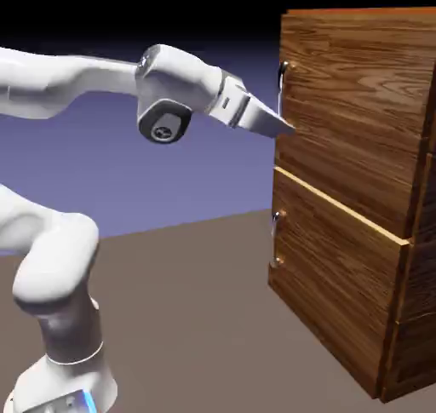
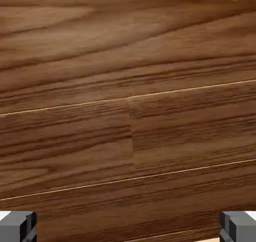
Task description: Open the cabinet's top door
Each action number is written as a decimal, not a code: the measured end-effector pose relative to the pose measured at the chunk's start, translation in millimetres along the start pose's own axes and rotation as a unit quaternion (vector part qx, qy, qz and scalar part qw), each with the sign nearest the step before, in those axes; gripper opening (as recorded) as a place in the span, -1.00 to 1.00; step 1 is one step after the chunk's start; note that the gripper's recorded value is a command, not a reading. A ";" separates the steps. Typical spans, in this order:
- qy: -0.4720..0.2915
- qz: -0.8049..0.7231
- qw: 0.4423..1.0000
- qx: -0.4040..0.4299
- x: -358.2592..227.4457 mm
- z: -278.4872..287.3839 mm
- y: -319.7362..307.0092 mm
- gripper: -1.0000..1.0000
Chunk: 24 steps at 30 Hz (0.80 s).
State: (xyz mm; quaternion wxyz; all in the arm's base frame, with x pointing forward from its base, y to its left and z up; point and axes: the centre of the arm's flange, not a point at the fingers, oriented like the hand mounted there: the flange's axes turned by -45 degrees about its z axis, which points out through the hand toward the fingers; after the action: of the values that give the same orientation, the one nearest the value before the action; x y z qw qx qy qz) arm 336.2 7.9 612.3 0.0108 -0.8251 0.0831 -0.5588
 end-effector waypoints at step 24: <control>0.169 -0.039 0.984 0.025 -21.2 3.5 -119.8 0.00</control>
State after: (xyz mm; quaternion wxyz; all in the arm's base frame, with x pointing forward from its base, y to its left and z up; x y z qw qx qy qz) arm 346.8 128.9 604.8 -0.0044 -0.7206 0.0376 -0.6923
